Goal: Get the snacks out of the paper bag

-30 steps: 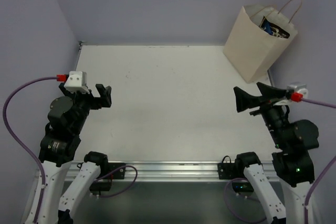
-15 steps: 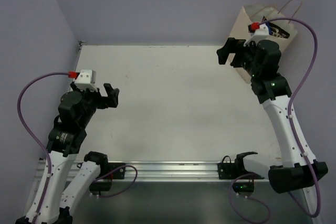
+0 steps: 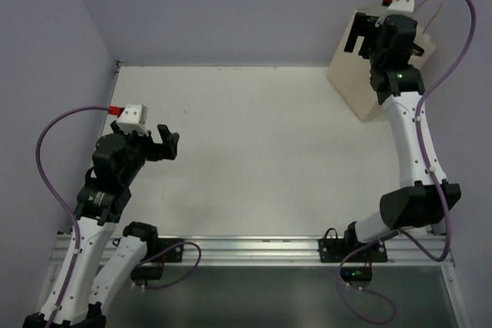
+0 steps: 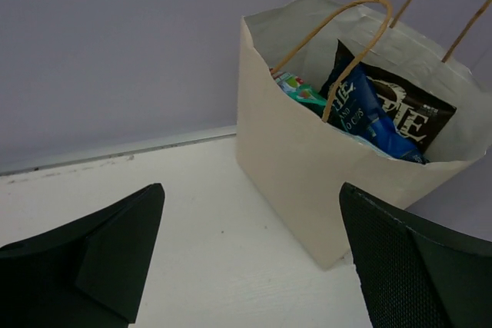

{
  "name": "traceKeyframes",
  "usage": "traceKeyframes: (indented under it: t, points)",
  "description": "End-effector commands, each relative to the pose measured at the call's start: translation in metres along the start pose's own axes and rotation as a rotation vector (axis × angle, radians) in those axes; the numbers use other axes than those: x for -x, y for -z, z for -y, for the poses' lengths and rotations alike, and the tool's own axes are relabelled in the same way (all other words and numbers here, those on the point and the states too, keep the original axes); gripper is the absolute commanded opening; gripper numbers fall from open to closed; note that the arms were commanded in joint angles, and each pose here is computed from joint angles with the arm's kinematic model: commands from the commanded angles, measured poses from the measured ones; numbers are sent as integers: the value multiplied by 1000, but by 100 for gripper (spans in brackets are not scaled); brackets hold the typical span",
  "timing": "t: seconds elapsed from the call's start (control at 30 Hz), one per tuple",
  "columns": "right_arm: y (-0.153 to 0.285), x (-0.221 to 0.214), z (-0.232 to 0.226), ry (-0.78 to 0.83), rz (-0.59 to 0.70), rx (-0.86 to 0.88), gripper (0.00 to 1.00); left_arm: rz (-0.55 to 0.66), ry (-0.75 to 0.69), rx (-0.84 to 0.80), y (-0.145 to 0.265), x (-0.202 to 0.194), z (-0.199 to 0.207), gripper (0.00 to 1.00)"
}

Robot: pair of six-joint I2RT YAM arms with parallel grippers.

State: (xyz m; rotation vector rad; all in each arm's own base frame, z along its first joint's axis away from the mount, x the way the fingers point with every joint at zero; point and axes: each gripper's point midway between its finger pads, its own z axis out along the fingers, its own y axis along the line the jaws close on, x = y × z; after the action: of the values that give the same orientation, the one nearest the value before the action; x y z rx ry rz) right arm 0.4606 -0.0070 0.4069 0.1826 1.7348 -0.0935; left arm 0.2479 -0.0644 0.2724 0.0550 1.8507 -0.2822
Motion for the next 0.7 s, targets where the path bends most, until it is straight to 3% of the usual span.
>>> traceKeyframes:
  t: [0.0, 0.3, 0.43, 0.67]
  points:
    - [-19, 8, 22, 42, 20, -110, 99, 39, -22, -30, -5, 7, 5, 100]
    - [-54, -6, 47, 61, 19, -214, 99, 26, -20, -28, -8, 2, 5, 100]
    - [-70, -3, 50, 140, 51, -232, 99, 20, -19, -31, -8, 0, 5, 100]
    - [-102, -15, 36, 223, 36, -144, 99, 16, -20, -34, -10, -3, 5, 100]
